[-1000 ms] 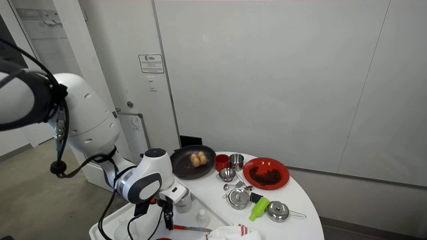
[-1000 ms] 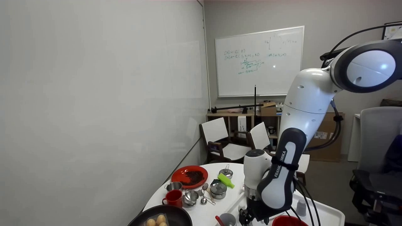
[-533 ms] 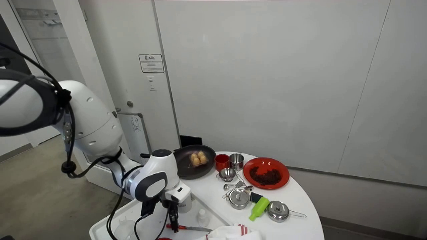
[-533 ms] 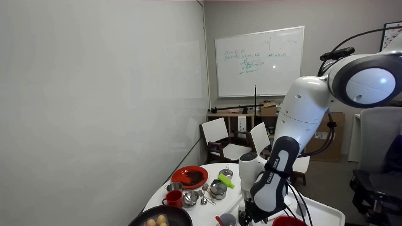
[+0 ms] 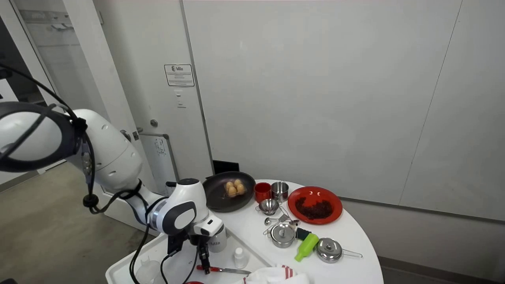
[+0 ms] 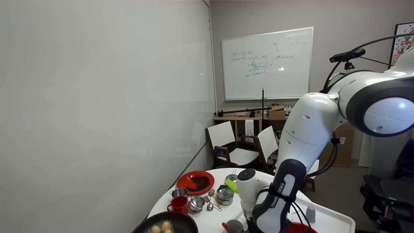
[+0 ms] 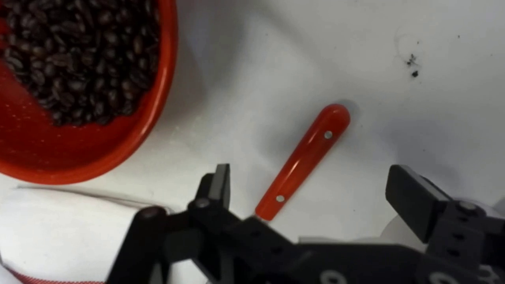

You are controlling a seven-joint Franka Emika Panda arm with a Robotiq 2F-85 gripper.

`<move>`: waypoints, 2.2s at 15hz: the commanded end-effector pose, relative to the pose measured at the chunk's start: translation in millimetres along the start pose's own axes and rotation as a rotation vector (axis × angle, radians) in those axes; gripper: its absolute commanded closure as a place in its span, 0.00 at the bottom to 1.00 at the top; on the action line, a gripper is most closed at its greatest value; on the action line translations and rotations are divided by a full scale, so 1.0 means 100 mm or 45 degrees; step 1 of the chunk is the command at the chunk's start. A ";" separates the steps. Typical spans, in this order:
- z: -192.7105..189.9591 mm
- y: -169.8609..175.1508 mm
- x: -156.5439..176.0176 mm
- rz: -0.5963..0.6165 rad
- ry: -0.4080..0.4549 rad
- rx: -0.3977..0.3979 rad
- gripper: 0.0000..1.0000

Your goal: Move the knife to the left of the white cup

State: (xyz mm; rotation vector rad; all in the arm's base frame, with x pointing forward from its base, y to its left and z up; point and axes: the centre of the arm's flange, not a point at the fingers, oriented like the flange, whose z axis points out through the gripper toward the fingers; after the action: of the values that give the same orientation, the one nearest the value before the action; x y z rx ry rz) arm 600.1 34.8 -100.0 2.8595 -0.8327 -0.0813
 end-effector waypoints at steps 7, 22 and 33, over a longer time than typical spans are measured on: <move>0.31 -0.01 0.21 0.051 0.000 -0.017 0.66; -0.32 0.31 0.13 0.155 0.114 0.158 0.91; -0.84 0.46 0.08 0.212 0.236 0.237 0.91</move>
State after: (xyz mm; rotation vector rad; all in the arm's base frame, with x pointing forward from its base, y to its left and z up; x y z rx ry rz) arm 608.0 2.6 -30.7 2.8898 -1.0737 0.2634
